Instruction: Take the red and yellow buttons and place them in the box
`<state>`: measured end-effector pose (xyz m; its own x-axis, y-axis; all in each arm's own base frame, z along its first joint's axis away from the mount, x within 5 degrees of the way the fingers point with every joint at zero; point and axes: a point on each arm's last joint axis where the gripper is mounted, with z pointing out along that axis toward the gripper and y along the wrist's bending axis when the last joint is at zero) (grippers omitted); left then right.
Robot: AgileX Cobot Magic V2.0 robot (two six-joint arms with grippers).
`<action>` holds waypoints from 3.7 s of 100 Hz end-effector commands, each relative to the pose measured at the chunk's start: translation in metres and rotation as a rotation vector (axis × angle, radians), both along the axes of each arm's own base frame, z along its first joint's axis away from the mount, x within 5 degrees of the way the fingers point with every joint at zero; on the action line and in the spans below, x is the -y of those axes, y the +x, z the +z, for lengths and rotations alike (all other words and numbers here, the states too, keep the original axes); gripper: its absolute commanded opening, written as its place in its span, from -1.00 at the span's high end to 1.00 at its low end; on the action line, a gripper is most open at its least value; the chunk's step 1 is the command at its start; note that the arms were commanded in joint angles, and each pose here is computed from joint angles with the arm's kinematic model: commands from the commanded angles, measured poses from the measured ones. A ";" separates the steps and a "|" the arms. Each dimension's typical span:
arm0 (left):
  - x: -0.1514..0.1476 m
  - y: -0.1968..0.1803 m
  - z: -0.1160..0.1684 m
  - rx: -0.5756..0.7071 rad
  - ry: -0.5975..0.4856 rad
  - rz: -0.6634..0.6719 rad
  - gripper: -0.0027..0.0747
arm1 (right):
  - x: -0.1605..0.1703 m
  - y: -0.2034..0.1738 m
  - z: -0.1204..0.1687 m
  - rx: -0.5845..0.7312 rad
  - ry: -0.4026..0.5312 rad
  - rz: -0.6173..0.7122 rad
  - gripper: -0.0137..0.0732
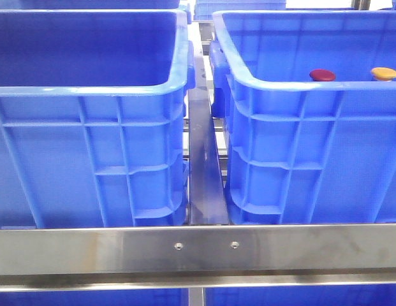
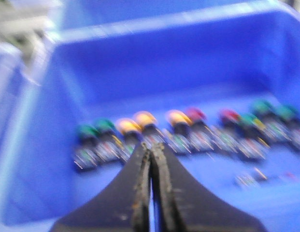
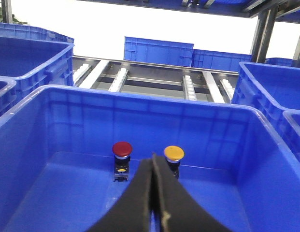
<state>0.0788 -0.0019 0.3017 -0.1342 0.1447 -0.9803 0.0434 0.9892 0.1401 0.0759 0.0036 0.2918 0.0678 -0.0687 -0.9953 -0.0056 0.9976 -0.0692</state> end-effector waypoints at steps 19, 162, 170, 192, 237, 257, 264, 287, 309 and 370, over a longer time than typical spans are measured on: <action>-0.007 -0.008 -0.027 0.194 -0.127 0.098 0.98 | 0.001 -0.001 0.009 0.025 0.004 -0.015 0.84; -0.006 -0.023 -0.108 0.180 -0.166 0.099 0.98 | 0.001 0.000 0.008 0.023 0.004 -0.011 0.84; -0.006 -0.023 -0.108 0.180 -0.166 0.099 0.98 | 0.001 0.000 0.008 0.023 0.004 -0.011 0.84; -0.006 -0.023 -0.108 0.180 -0.166 0.099 0.98 | 0.001 0.000 0.009 0.023 0.004 -0.012 0.84; -0.006 -0.023 -0.108 0.180 -0.166 0.099 0.98 | 0.005 0.006 0.005 -0.016 -0.004 -0.037 0.84; -0.006 -0.023 -0.108 0.180 -0.166 0.099 0.98 | 0.008 0.005 0.008 0.014 0.028 -0.061 0.84; -0.006 -0.023 -0.108 0.180 -0.166 0.099 0.98 | 0.007 0.005 0.008 0.010 0.046 -0.051 0.84; -0.006 -0.023 -0.108 0.180 -0.166 0.099 0.98 | 0.007 -0.002 0.001 0.169 0.049 -0.052 0.84; -0.006 -0.023 -0.108 0.180 -0.166 0.099 0.98 | 0.005 -0.010 -0.039 0.192 0.069 -0.029 0.84; -0.006 -0.023 -0.108 0.180 -0.166 0.099 0.98 | 0.002 -0.023 -0.073 0.128 0.059 0.015 0.84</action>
<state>0.0558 0.0042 0.2033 -0.0162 -0.0091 -0.9998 -0.0715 0.9974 -0.0079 0.0565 0.0007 0.2061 0.0931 -0.0036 -0.9956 -0.0099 0.9999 -0.0046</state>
